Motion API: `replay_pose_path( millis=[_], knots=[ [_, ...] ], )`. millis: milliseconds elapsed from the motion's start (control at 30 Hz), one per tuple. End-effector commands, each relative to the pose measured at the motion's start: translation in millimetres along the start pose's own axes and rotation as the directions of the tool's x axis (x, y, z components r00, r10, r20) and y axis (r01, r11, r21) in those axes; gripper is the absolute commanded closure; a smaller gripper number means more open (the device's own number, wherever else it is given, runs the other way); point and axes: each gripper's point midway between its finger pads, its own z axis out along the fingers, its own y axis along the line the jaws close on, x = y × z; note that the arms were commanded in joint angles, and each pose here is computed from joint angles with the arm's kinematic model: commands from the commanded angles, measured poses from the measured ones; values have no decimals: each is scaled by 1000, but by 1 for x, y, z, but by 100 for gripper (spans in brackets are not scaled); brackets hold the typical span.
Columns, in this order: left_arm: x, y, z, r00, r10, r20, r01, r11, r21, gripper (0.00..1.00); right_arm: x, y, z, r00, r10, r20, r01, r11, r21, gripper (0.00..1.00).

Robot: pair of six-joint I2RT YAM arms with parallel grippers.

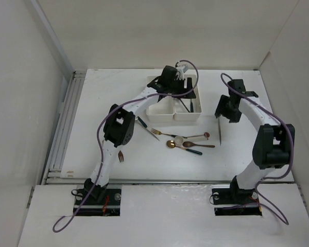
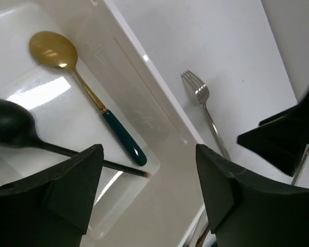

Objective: Sort the eating utensils into containers

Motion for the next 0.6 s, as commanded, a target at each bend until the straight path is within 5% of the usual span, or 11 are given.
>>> replay_pose_path(
  millis=[0, 100, 400, 567],
  knots=[
    [-55, -43, -44, 986, 87, 139, -92, 995, 32, 30, 11, -8, 15, 994, -79, -71, 81, 996, 30, 29],
    [-78, -55, -65, 973, 123, 196, -131, 991, 30, 0, 17, -12, 30, 986, -117, -119, 124, 991, 52, 32],
    [-166, -21, -183, 877, 334, 345, -209, 912, -352, 0, 40, -16, 62, 953, -170, -250, 189, 981, 54, 46],
    [-199, 22, -280, 853, 295, 430, -65, 878, -475, 0, 64, -13, 77, 925, -205, -319, 231, 972, 46, 72]
  ],
)
